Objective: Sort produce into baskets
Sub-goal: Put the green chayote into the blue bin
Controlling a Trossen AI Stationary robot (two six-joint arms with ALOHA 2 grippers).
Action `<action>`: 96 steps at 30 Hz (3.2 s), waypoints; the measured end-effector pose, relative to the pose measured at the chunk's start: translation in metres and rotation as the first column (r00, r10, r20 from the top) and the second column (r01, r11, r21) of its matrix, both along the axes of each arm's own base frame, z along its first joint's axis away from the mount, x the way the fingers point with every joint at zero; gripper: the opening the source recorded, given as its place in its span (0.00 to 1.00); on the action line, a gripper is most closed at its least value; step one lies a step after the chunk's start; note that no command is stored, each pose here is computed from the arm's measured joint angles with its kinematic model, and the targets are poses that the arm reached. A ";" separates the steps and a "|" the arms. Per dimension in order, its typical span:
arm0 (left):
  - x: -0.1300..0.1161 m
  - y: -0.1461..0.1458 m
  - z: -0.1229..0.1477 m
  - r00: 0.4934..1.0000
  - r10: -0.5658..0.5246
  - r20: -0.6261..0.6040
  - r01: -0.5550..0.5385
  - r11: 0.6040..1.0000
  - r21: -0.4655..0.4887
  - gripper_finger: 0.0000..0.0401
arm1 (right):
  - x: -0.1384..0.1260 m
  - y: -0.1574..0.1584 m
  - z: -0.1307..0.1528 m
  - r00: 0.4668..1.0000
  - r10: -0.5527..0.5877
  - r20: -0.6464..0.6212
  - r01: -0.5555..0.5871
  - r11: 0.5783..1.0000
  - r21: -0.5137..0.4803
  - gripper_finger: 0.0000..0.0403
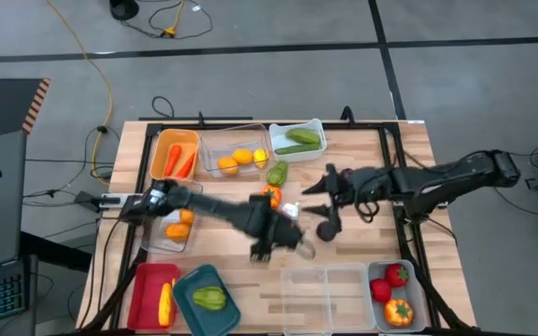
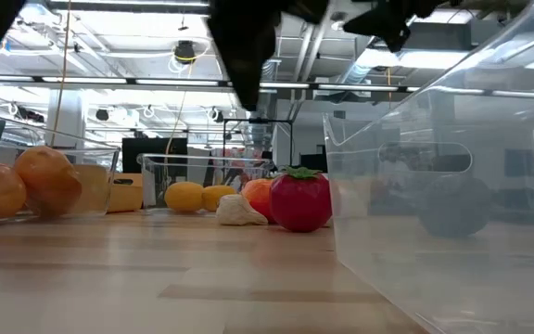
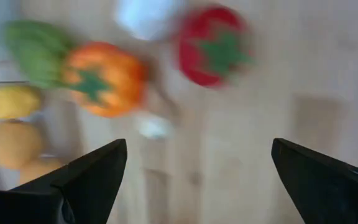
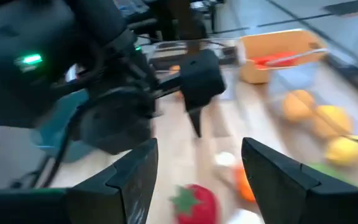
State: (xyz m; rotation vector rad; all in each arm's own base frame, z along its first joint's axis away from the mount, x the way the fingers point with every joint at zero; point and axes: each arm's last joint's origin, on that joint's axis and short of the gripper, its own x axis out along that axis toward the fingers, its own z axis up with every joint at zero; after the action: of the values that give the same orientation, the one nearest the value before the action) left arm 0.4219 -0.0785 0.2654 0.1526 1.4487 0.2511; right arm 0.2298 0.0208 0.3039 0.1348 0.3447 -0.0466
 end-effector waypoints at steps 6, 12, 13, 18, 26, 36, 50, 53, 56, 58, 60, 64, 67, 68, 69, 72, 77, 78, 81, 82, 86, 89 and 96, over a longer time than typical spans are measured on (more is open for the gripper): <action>0.019 0.068 0.001 0.972 0.191 0.135 -0.190 0.981 -0.021 0.96 | -0.028 -0.029 0.009 0.985 -0.172 -0.029 0.170 0.983 -0.074 0.65; 0.029 0.121 0.004 0.905 0.334 0.263 -0.333 0.942 -0.051 0.96 | -0.041 -0.049 0.014 0.958 -0.285 -0.022 0.282 0.955 -0.088 0.65; 0.030 0.128 0.005 0.887 0.366 0.282 -0.363 0.930 -0.064 0.96 | -0.042 -0.052 0.014 0.954 -0.300 -0.022 0.297 0.951 -0.089 0.65; 0.032 0.150 0.007 0.814 0.469 0.343 -0.461 0.880 -0.110 0.96 | -0.043 -0.067 0.009 0.925 -0.375 -0.063 0.368 0.925 -0.096 0.65; 0.032 0.158 -0.011 0.751 0.562 0.346 -0.557 0.821 -0.124 0.96 | -0.038 -0.089 -0.002 0.876 -0.462 -0.135 0.451 0.886 -0.107 0.65; 0.028 0.160 -0.036 0.563 0.736 0.376 -0.745 0.649 -0.155 0.96 | -0.030 -0.102 -0.014 0.844 -0.502 -0.190 0.488 0.865 -0.115 0.65; 0.026 0.159 -0.078 0.420 0.810 0.410 -0.817 0.534 -0.219 0.96 | -0.028 -0.104 -0.017 0.839 -0.503 -0.208 0.489 0.864 -0.119 0.65; 0.024 0.159 -0.087 0.401 0.813 0.423 -0.834 0.515 -0.198 0.96 | -0.028 -0.104 -0.017 0.839 -0.503 -0.209 0.488 0.864 -0.119 0.65; 0.022 0.159 -0.092 0.380 0.821 0.427 -0.844 0.496 -0.203 0.96 | -0.028 -0.104 -0.017 0.839 -0.503 -0.208 0.489 0.864 -0.119 0.65; 0.020 0.159 -0.096 0.381 0.821 0.425 -0.849 0.493 -0.191 0.96 | -0.028 -0.104 -0.017 0.839 -0.503 -0.208 0.488 0.864 -0.119 0.65; 0.020 0.159 -0.099 0.380 0.817 0.433 -0.844 0.498 -0.199 0.96 | -0.028 -0.104 -0.017 0.839 -0.503 -0.208 0.488 0.865 -0.119 0.65; 0.024 0.159 -0.104 0.368 0.815 0.448 -0.825 0.508 -0.248 0.96 | -0.028 -0.104 -0.017 0.839 -0.503 -0.208 0.488 0.865 -0.119 0.65; 0.027 0.159 -0.105 0.361 0.806 0.470 -0.813 0.519 -0.265 0.96 | -0.028 -0.104 -0.017 0.839 -0.503 -0.208 0.488 0.864 -0.119 0.65; 0.027 0.159 -0.104 0.356 0.804 0.475 -0.814 0.517 -0.265 0.96 | -0.028 -0.104 -0.017 0.839 -0.503 -0.208 0.488 0.864 -0.119 0.65; 0.027 0.159 -0.104 0.357 0.805 0.475 -0.815 0.516 -0.262 0.96 | -0.028 -0.104 -0.017 0.839 -0.503 -0.208 0.488 0.864 -0.119 0.65; 0.026 0.159 -0.105 0.359 0.807 0.470 -0.815 0.516 -0.264 0.96 | -0.028 -0.104 -0.017 0.839 -0.503 -0.208 0.488 0.864 -0.119 0.65; 0.026 0.159 -0.105 0.363 0.809 0.462 -0.813 0.517 -0.267 0.89 | -0.028 -0.104 -0.017 0.839 -0.503 -0.208 0.488 0.864 -0.119 0.65; 0.026 0.159 -0.105 0.362 0.809 0.462 -0.813 0.517 -0.267 0.87 | -0.028 -0.104 -0.017 0.839 -0.503 -0.208 0.488 0.865 -0.119 0.65; 0.026 0.159 -0.105 0.362 0.809 0.463 -0.813 0.517 -0.267 0.78 | -0.028 -0.104 -0.017 0.839 -0.503 -0.208 0.488 0.864 -0.119 0.65; 0.026 0.159 -0.105 0.363 0.809 0.463 -0.813 0.517 -0.266 0.75 | -0.028 -0.104 -0.017 0.839 -0.503 -0.208 0.488 0.864 -0.119 0.65; 0.026 0.159 -0.105 0.379 0.801 0.463 -0.808 0.531 -0.257 0.67 | -0.028 -0.104 -0.017 0.839 -0.503 -0.208 0.488 0.864 -0.119 0.65; 0.026 0.159 -0.105 0.379 0.801 0.462 -0.807 0.531 -0.257 0.67 | -0.028 -0.104 -0.017 0.839 -0.503 -0.208 0.489 0.864 -0.118 0.65; 0.030 0.158 -0.098 0.420 0.778 0.467 -0.780 0.573 -0.252 0.70 | -0.028 -0.104 -0.017 0.839 -0.503 -0.208 0.489 0.864 -0.117 0.65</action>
State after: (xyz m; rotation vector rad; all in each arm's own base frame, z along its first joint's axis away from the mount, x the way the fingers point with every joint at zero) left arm 0.4521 0.0795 0.1672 -0.6041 0.8389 1.0010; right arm 0.2019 -0.0832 0.2868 0.1577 0.5362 -0.5955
